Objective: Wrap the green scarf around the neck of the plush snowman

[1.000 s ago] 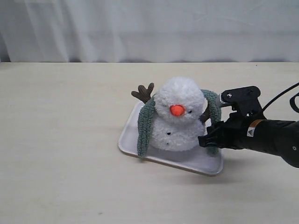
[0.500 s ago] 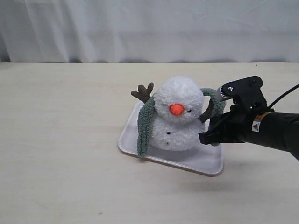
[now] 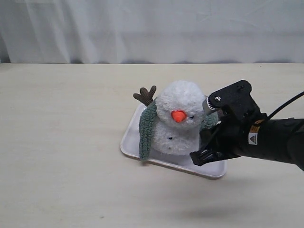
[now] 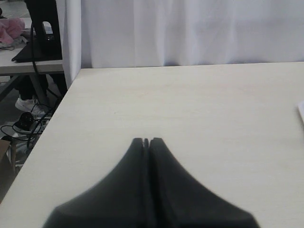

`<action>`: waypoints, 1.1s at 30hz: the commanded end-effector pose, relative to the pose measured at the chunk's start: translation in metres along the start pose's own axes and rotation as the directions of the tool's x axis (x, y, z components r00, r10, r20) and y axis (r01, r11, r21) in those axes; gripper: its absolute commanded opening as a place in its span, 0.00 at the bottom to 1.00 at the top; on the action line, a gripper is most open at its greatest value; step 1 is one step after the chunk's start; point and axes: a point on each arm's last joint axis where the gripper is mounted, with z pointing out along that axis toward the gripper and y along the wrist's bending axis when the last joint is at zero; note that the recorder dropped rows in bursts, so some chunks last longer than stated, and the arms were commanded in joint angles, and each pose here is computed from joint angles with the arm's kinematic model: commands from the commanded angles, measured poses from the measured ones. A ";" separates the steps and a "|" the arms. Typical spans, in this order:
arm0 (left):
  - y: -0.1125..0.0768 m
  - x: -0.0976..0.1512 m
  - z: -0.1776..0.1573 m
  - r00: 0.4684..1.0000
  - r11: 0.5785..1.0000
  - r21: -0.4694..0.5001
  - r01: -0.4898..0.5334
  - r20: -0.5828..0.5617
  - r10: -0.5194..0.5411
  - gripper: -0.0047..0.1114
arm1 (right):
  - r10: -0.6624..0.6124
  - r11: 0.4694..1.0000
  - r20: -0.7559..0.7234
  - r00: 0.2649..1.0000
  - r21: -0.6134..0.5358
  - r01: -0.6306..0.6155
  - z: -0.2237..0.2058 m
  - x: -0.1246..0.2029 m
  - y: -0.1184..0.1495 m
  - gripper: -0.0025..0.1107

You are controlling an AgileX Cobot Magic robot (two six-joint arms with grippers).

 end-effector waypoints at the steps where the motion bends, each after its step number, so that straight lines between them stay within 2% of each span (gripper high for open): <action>1: 0.000 0.000 0.000 1.000 1.000 -0.003 0.005 0.007 -0.005 0.04 | 0.003 1.000 -0.036 0.999 -0.001 -0.003 0.005 0.004 0.001 0.06; 10: 0.000 0.000 0.000 1.000 1.000 -0.003 0.005 0.007 -0.005 0.04 | 0.002 1.000 -0.115 0.993 -0.006 -0.003 0.025 0.017 0.002 0.06; 17: 0.000 0.000 0.000 1.000 1.000 -0.003 0.005 0.007 -0.005 0.04 | 0.002 1.000 -0.083 0.997 -0.011 -0.003 0.027 0.015 0.002 0.06; 21: 0.000 0.000 0.000 1.000 1.000 -0.003 0.005 0.007 -0.005 0.04 | 0.056 0.998 -0.056 0.997 -0.009 -0.056 0.027 0.012 0.002 0.06; 33: 0.000 0.000 0.000 1.000 1.000 -0.003 0.005 0.007 -0.005 0.04 | 0.078 0.997 -0.098 0.992 -0.007 -0.079 0.039 0.021 0.003 0.06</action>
